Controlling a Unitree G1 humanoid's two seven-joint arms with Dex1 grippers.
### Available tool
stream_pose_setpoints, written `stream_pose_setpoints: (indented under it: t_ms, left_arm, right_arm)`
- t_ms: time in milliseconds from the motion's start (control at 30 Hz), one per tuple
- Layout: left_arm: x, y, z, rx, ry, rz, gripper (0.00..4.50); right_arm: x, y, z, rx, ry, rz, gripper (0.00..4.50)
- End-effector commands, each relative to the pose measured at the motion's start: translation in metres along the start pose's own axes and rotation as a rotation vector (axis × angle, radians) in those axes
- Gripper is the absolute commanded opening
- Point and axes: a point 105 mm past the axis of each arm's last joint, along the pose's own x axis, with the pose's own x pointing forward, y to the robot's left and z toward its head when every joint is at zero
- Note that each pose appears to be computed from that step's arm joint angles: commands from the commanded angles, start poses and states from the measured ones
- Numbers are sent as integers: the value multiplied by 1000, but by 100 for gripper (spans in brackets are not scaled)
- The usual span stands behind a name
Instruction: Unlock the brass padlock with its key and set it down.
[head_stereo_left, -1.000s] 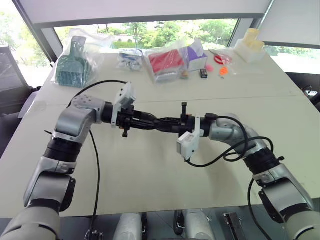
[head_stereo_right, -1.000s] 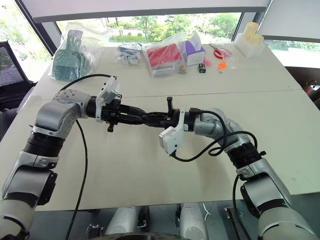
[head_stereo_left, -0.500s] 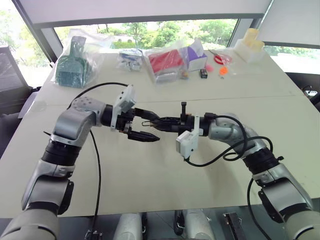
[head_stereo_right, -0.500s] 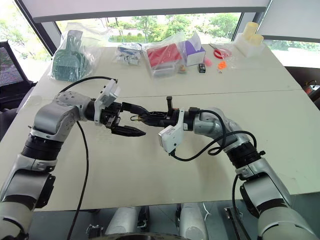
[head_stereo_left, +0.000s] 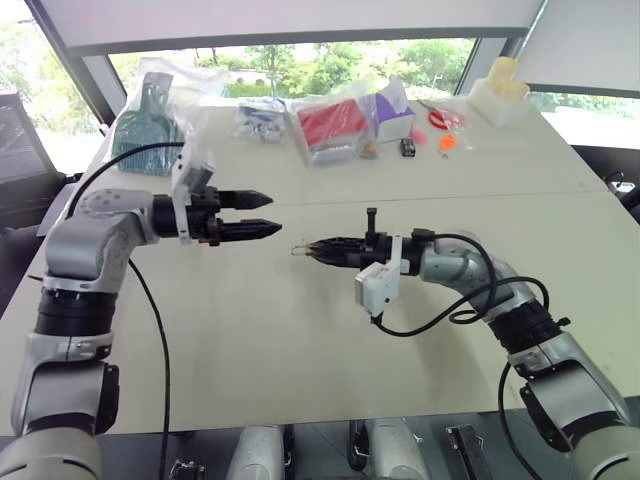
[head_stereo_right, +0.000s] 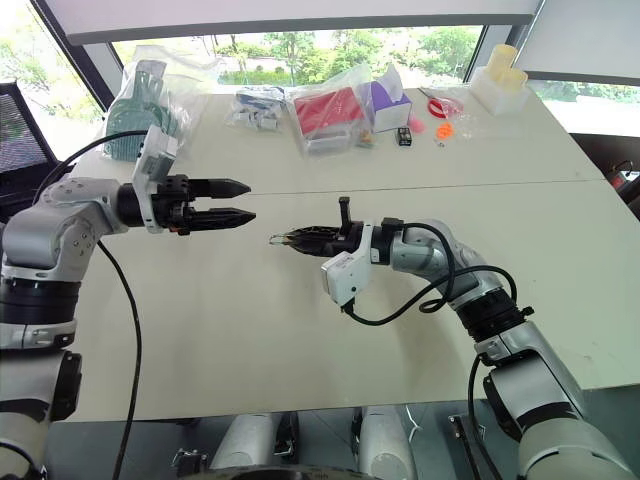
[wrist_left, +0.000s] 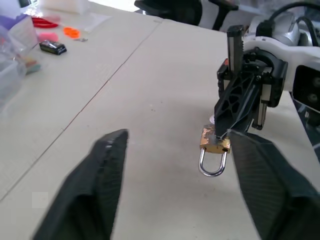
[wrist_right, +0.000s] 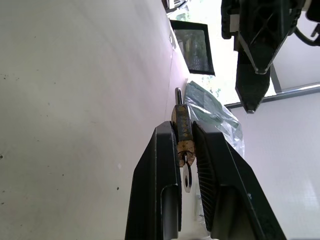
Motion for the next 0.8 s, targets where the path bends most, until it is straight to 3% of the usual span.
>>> stream_pose_setpoints:
  t_ms: [33, 167, 200, 800]
  left_arm:
    - [3, -13, 12, 25, -41, -34, 163]
    - [11, -21, 11, -21, -74, -64, 16]
    - [14, -23, 10, -30, -76, -70, 4]
    - [31, -28, -31, -52, 26, -91, 4]
  right_arm:
    - [-4, -12, 3, -15, -9, -38, 0]
    - [-4, -13, 3, -12, -9, -36, 0]
    - [-3, -13, 3, -12, -9, -36, 0]
    - [-2, -18, 8, -7, -22, -47, 0]
